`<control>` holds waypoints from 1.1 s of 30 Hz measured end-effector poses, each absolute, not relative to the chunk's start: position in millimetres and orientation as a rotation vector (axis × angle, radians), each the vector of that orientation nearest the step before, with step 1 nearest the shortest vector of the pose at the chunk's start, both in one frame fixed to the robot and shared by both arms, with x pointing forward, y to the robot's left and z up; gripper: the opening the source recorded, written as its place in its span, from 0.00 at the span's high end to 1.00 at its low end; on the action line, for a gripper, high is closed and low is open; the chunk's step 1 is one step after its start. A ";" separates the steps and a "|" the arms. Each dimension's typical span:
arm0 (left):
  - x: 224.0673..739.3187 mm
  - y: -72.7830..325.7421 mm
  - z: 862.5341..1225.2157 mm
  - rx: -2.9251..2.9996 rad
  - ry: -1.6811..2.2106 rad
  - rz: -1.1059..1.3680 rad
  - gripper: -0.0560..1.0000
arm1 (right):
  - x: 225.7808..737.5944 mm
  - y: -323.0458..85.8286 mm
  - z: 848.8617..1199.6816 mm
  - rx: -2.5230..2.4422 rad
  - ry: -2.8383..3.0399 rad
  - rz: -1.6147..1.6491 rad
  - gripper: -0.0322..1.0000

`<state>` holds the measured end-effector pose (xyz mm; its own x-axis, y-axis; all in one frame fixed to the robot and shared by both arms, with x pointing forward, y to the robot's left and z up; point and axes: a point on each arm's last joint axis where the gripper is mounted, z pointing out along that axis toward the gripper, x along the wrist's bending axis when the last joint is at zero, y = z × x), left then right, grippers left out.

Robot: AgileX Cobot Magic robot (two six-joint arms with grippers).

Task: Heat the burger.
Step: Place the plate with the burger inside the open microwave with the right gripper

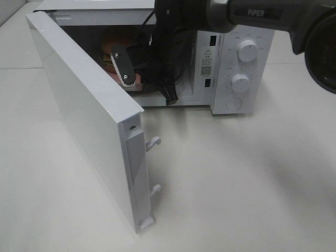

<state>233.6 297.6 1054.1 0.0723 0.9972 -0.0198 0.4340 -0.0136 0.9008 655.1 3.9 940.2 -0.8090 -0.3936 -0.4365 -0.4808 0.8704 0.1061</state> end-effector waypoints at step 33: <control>233.6 297.6 1054.1 1.563 1.472 0.903 0.01 | 679.6 -13.3 921.6 -0.526 2.612 0.312 0.93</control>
<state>233.6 297.6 1054.1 0.0723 0.9972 -0.0198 0.4340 -0.0136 0.9008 679.6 -13.3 921.6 -0.8235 -0.3103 -0.4749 -0.4133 0.9016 0.1276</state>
